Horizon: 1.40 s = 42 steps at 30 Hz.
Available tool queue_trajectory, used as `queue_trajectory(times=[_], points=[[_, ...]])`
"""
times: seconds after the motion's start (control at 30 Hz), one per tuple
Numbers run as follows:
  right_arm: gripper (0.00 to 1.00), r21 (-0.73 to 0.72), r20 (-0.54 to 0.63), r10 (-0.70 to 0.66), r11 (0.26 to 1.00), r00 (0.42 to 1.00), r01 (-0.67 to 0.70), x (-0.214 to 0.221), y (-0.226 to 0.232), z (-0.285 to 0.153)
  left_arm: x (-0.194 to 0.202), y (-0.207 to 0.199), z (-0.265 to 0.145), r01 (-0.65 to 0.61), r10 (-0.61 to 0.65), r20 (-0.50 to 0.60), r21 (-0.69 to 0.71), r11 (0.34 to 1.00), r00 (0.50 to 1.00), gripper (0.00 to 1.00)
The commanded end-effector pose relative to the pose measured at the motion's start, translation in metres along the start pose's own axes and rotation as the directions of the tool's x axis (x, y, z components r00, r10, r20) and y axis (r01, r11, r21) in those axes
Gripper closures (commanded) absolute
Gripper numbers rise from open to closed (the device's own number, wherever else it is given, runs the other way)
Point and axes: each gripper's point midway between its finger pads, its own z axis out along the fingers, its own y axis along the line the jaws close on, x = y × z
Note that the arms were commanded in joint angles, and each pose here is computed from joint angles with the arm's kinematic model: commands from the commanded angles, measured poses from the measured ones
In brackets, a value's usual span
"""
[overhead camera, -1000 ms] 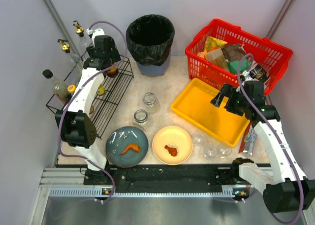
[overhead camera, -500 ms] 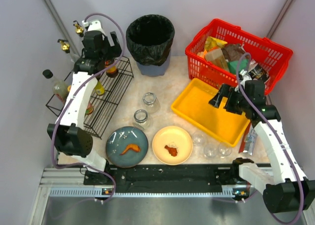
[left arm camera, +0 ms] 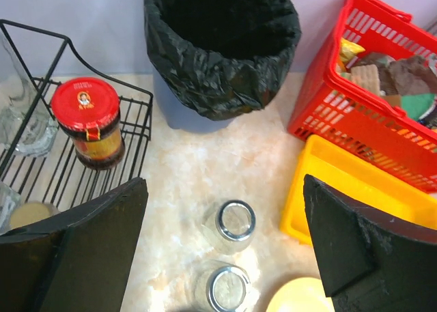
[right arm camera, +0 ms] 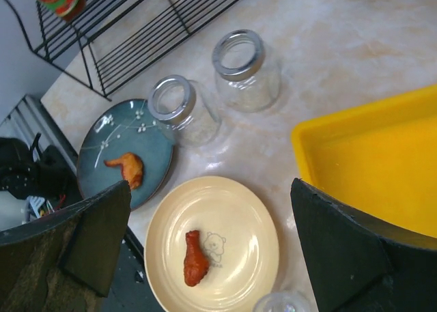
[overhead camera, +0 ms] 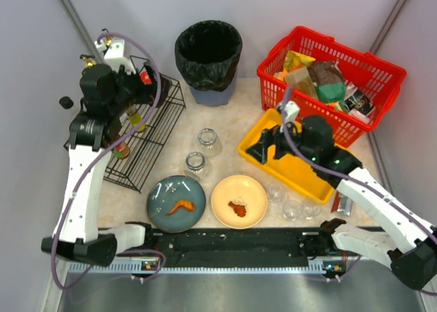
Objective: Clear the kitchen counter
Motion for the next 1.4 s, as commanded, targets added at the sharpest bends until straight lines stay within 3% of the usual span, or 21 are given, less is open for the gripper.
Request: queue_trajectory(times=[0.0,0.1,0.43,0.8,1.07,1.37], points=[[0.02,-0.093,0.066,-0.173,0.979,0.983,0.179,-0.004,0.035,0.036,0.021,-0.013,-0.028,0.009,-0.006,-0.045,0.066,0.998,0.999,0.01],[0.02,-0.135,0.060,-0.255,0.956,0.965,0.261,0.009,0.056,0.058,0.028,-0.018,-0.050,0.007,-0.004,-0.045,0.079,0.997,0.999,0.01],[0.02,-0.229,-0.020,-0.358,0.910,0.933,0.345,0.071,0.092,0.142,0.039,-0.042,-0.100,0.046,-0.042,-0.025,0.180,0.983,0.999,0.01],[0.02,-0.240,-0.047,-0.468,0.863,0.882,0.445,0.124,0.081,0.212,0.052,-0.054,-0.126,0.050,-0.063,0.044,0.265,0.963,0.997,0.01],[0.01,-0.265,-0.023,-0.517,0.828,0.856,0.493,0.143,0.076,0.236,0.062,-0.052,-0.129,0.042,-0.056,0.046,0.263,0.964,0.997,0.01],[0.01,-0.231,0.015,-0.522,0.828,0.853,0.510,0.132,0.070,0.242,0.056,-0.050,-0.137,0.019,-0.036,0.064,0.244,0.970,0.997,0.01]])
